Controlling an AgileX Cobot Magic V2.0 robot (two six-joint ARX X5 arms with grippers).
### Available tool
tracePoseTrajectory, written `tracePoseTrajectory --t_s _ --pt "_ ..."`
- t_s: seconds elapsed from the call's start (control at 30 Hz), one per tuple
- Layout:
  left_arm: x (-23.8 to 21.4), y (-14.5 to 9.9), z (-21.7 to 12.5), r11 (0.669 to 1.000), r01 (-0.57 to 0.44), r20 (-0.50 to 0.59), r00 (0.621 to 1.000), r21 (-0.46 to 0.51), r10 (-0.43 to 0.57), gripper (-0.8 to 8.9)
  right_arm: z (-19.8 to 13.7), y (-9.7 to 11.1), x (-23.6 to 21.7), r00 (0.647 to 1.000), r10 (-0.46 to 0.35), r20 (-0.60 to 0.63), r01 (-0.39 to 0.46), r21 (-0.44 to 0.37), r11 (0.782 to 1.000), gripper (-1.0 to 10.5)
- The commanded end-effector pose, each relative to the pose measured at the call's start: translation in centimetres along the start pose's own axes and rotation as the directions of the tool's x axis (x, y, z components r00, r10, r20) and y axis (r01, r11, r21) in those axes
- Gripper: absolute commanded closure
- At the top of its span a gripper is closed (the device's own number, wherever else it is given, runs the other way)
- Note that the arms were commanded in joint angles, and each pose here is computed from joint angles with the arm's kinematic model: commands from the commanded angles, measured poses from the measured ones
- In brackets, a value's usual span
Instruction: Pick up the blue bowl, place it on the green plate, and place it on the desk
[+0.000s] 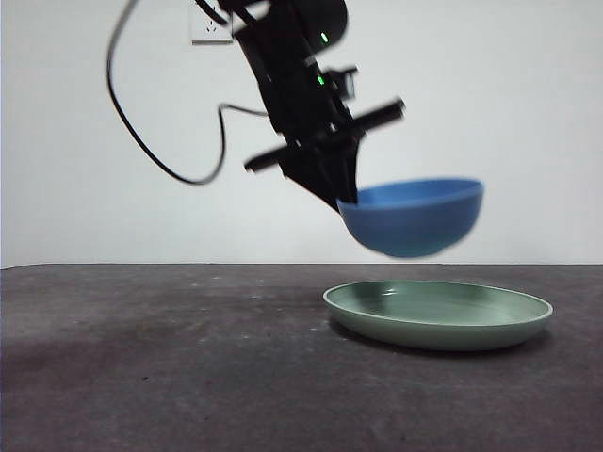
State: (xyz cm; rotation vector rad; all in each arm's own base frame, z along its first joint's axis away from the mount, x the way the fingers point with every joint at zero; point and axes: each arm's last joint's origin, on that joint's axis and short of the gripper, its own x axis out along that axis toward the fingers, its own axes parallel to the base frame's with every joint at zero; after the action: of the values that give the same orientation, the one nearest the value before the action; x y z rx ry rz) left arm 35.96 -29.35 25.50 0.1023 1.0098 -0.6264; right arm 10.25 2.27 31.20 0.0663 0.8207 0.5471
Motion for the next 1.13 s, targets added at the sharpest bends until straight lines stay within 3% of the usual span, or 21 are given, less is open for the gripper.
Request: tracePoseTrajectory --t_s 0.03,0.2,0.37,0.43,0.53,0.7,0.93,1.13 --pt "2.4 -0.8 0.2 1.0 0.011 -0.028 1.0 0.009 -0.011 8.03 0.4 0.2 -0.3 1.0 0.002 0.016 -0.002 0.0 1.0 5.8" --pt "5.8 -0.9 -0.9 1.0 0.005 -0.092 0.996 0.014 -0.004 8.04 0.4 0.2 -0.3 1.0 0.002 0.017 -0.002 -0.001 1.0 5.8" --pt "6.1 -0.9 -1.1 1.0 0.004 -0.101 0.995 0.017 -0.002 8.03 0.4 0.2 -0.3 1.0 0.002 0.017 -0.002 -0.001 1.0 5.8" --pt "6.1 -1.0 -1.1 1.0 0.004 -0.104 0.995 0.018 -0.002 7.45 0.4 0.2 -0.3 1.0 0.002 0.017 -0.002 -0.001 1.0 5.8" --pt "6.0 -0.9 -1.3 1.0 0.0 -0.124 0.992 0.016 0.002 5.84 0.4 0.2 -0.3 1.0 0.001 0.017 -0.001 -0.001 1.0 5.8" --pt "4.9 -1.1 -0.6 1.0 -0.001 -0.128 0.992 0.016 0.003 5.63 0.4 0.2 -0.3 1.0 0.0 0.019 0.0 -0.002 1.0 5.8" --pt "-4.4 -2.2 2.5 0.997 0.029 0.059 0.998 0.065 -0.032 5.63 0.4 0.1 -0.3 1.0 0.0 0.02 0.0 -0.002 1.0 5.8" --pt "-16.5 -1.6 3.1 0.996 0.027 0.291 0.955 0.082 -0.05 5.63 0.4 0.1 -0.3 1.0 0.0 0.02 0.0 -0.002 1.0 5.8"
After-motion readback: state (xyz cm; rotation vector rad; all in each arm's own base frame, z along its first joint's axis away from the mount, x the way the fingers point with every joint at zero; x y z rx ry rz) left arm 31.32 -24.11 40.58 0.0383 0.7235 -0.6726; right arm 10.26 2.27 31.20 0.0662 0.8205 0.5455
